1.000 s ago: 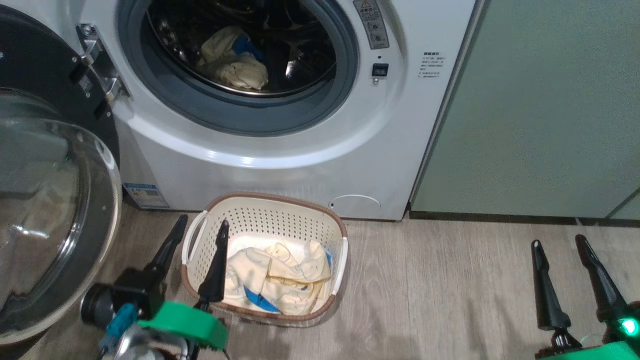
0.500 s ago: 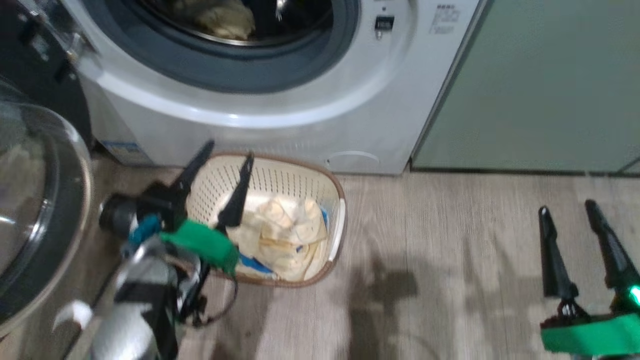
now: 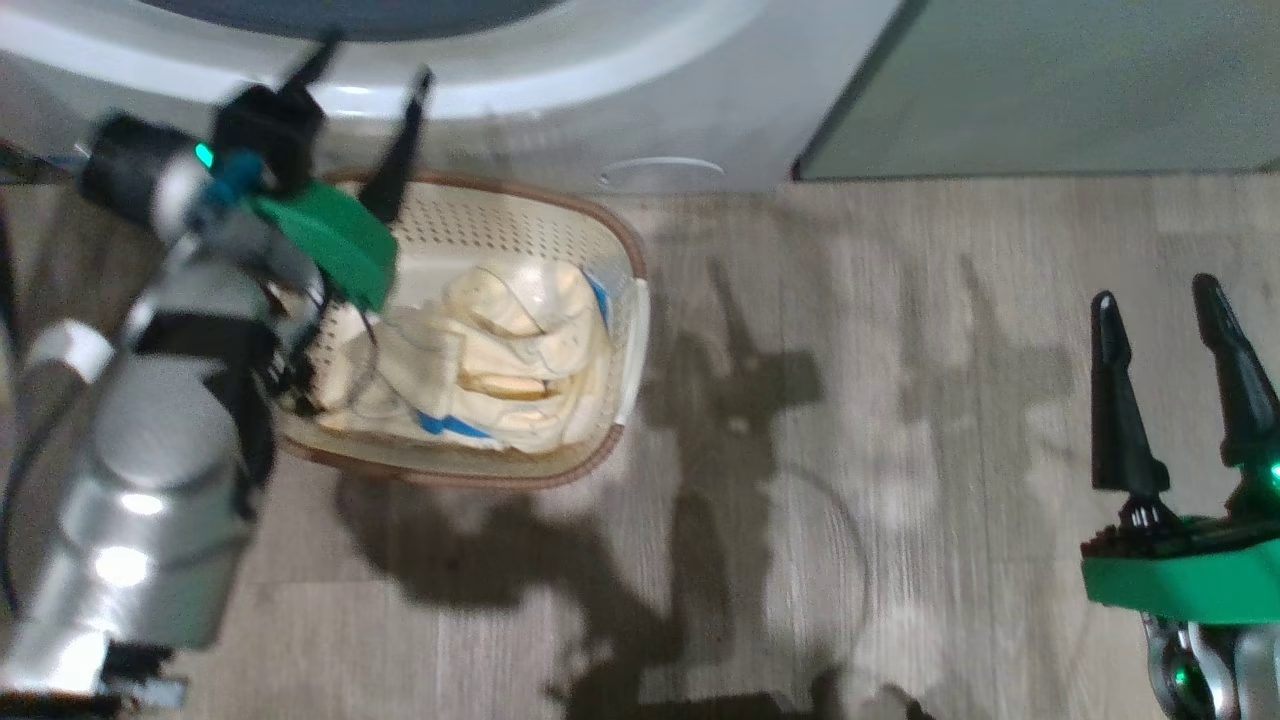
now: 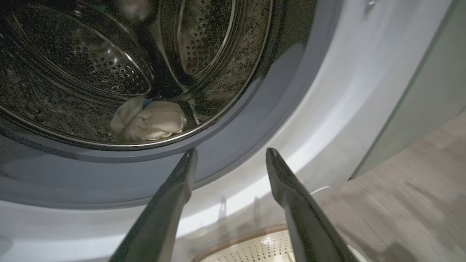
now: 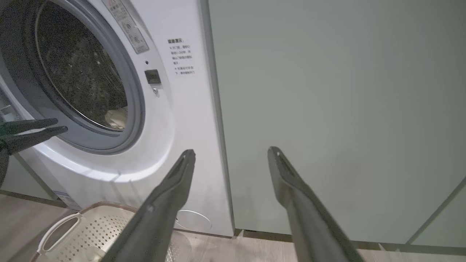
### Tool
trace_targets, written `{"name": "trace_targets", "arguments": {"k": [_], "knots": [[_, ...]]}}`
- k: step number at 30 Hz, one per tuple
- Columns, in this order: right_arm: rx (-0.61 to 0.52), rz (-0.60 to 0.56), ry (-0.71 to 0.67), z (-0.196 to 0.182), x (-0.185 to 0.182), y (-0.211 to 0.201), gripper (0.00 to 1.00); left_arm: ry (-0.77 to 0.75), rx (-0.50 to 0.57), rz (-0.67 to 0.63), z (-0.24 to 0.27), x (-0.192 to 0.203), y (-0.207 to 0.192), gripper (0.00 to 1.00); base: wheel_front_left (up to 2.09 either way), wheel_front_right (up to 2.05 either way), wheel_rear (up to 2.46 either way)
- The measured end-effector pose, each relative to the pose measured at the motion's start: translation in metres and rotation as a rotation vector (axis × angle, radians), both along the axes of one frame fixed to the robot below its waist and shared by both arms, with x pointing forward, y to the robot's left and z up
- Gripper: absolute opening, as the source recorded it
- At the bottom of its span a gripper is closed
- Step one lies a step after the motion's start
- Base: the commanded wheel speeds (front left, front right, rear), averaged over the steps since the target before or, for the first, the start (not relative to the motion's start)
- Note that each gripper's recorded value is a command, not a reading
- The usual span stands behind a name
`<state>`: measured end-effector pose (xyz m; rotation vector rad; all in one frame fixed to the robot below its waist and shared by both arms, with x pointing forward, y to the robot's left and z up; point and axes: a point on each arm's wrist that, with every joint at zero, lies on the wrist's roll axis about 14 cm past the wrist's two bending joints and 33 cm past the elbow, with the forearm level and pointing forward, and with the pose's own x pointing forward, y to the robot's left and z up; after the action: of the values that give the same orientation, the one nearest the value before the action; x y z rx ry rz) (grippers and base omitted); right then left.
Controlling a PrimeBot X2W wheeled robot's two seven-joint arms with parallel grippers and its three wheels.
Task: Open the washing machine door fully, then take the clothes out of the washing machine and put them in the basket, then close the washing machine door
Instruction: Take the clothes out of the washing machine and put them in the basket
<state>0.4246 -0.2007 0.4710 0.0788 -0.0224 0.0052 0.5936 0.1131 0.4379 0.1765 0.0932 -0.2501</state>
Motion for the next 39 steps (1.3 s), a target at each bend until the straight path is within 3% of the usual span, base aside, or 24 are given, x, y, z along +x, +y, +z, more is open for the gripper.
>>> {"name": "trace_targets", "arguments": {"k": [20,39], "knots": [[0.023,-0.138,0.077,-0.025,-0.002,-0.043,1.0,0.037,0.219,-0.062,-0.011,0.128,-0.013,1.0,0.0,0.0,0.0],[0.033,-0.208,0.12,-0.036,-0.007,-0.063,1.0,0.142,0.417,-0.045,-0.049,0.18,-0.006,1.0,0.0,0.0,0.0]]}}
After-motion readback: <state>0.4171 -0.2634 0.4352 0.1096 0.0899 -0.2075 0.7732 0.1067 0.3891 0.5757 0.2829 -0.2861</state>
